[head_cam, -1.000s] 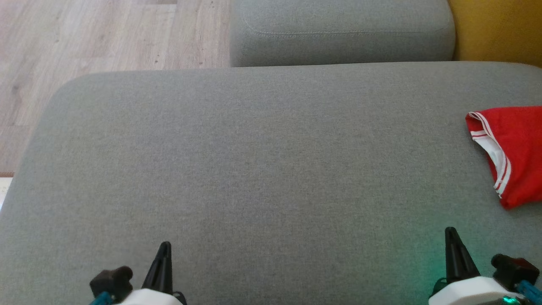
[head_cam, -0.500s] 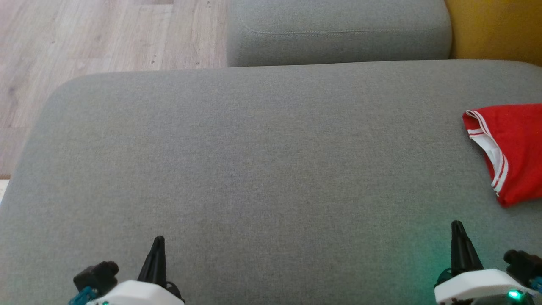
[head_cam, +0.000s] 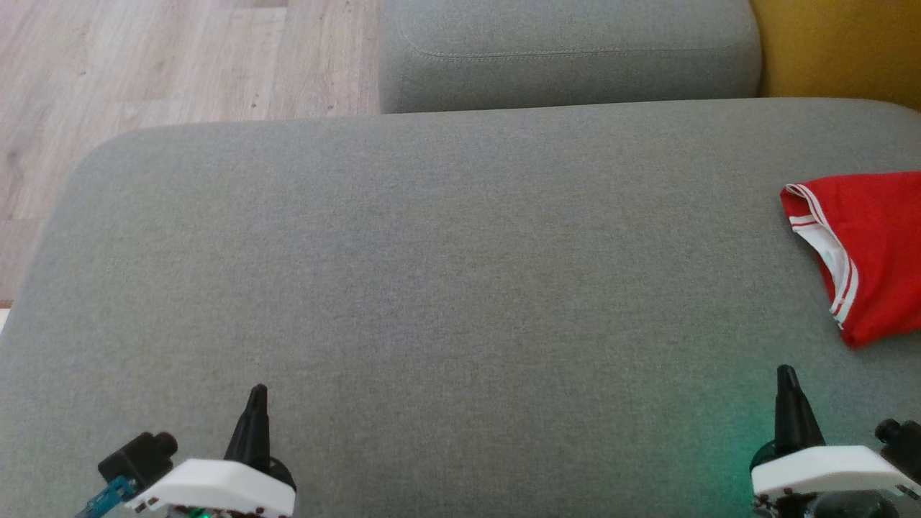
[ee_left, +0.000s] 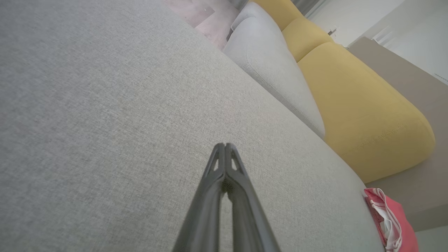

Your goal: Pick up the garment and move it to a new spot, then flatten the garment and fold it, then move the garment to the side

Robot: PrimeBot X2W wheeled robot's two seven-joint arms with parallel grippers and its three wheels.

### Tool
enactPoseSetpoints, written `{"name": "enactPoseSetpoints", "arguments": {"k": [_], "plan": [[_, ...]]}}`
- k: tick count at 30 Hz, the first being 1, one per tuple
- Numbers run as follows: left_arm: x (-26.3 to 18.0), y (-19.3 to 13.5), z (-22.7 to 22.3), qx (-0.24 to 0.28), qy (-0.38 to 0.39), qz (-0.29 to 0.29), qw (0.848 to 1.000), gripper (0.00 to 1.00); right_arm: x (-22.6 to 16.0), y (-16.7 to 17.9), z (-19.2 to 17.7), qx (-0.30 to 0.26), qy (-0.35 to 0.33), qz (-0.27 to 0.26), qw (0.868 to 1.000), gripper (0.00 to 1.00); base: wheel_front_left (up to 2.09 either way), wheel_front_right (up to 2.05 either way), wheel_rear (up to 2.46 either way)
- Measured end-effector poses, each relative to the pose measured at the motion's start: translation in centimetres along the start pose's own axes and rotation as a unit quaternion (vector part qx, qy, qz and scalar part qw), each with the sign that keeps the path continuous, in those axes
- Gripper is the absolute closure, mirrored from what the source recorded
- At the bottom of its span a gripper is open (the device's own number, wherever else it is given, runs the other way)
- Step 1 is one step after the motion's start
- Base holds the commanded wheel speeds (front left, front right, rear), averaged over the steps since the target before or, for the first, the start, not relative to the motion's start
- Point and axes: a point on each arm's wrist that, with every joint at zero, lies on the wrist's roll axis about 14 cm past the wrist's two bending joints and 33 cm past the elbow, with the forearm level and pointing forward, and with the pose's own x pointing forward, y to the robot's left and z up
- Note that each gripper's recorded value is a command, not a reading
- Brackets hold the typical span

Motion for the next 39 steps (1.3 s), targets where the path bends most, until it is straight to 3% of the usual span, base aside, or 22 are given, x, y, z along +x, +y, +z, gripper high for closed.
{"name": "enactPoseSetpoints", "arguments": {"k": [18, 39], "plan": [[0.8, 0.0, 0.8, -0.104, 0.002, 0.000, 0.995, 1.00, 0.3, -0.2, 1.1, 0.112, -0.012, -0.006, 0.994, 1.00, 0.00, 0.00, 0.00], [2.1, -0.5, 2.4, -0.219, -0.003, -0.015, 0.976, 1.00, 1.0, 0.3, 2.5, 0.236, -0.024, 0.006, 0.972, 1.00, 0.00, 0.00, 0.00]]}}
